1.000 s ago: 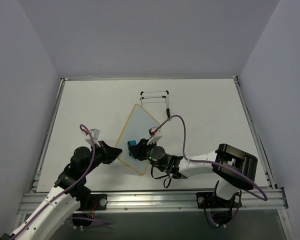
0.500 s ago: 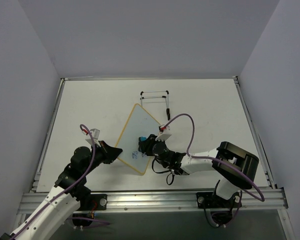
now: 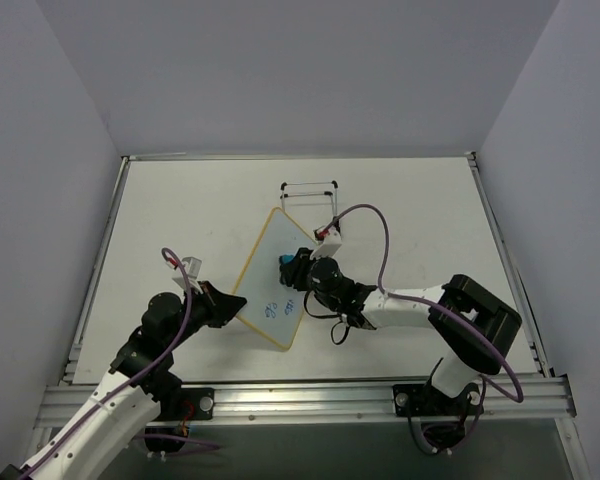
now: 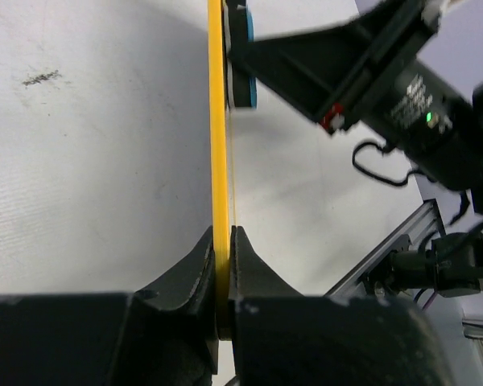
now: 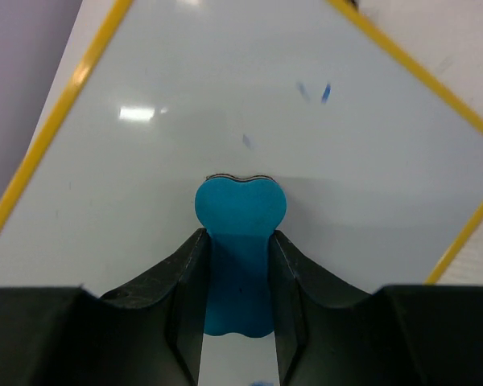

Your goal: Erase the whiteboard

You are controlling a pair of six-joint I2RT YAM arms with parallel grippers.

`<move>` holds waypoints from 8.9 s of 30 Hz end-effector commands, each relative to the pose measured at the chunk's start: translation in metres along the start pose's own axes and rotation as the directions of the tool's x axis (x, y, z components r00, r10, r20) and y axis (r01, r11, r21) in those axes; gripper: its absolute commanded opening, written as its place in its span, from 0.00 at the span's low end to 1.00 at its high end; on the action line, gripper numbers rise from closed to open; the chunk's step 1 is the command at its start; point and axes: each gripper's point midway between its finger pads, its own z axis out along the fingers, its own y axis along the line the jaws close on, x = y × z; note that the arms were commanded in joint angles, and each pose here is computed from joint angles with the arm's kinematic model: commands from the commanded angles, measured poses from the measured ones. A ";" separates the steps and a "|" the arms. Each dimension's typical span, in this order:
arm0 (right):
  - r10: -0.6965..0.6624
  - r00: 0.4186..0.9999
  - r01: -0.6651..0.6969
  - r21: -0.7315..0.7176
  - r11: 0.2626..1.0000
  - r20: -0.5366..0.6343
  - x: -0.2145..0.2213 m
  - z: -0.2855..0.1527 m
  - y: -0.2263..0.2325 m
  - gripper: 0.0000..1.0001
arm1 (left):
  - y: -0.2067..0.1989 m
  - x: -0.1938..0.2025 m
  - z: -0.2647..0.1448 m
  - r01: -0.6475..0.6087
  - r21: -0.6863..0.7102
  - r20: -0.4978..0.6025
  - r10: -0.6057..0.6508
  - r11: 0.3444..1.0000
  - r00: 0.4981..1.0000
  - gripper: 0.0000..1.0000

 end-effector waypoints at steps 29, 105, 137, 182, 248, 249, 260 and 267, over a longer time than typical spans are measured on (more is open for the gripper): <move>0.088 0.996 -0.085 0.082 0.993 -0.029 -0.015 0.040 -0.093 0.01 | -0.033 0.017 -0.010 -0.090 0.175 -0.091 0.108 0.980 0.990 0.02; 0.215 0.975 -0.222 0.317 0.922 0.059 0.123 -0.080 -0.026 0.00 | -0.036 0.013 -0.015 -0.089 0.180 -0.070 0.103 0.980 0.992 0.02; 0.036 0.998 -0.031 -0.105 0.994 0.048 0.008 -0.057 0.109 0.01 | -0.037 0.015 -0.014 -0.089 0.185 -0.080 0.106 0.979 0.991 0.02; 0.053 0.981 0.093 0.691 0.717 -0.187 -0.127 -0.150 -0.217 0.02 | -0.074 -0.019 -0.030 -0.132 0.221 -0.046 0.145 0.966 0.988 0.02; 0.021 0.991 -0.090 0.554 0.828 0.130 -0.179 -0.212 -0.164 0.68 | -0.183 -0.101 0.017 -0.305 0.476 -0.170 0.427 0.825 0.888 0.02; 0.015 0.989 -0.093 0.542 0.835 0.147 -0.183 -0.216 -0.159 0.68 | -0.186 -0.105 0.020 -0.299 0.494 -0.171 0.428 0.817 0.887 0.02; -0.004 0.984 -0.083 0.482 0.872 0.176 -0.191 -0.230 -0.142 0.70 | -0.166 -0.192 0.058 -0.332 0.601 -0.123 0.494 0.727 0.860 0.02; -0.011 0.985 -0.070 0.458 0.886 0.172 -0.191 -0.230 -0.137 0.70 | -0.139 -0.238 0.092 -0.384 0.675 -0.066 0.569 0.630 0.820 0.02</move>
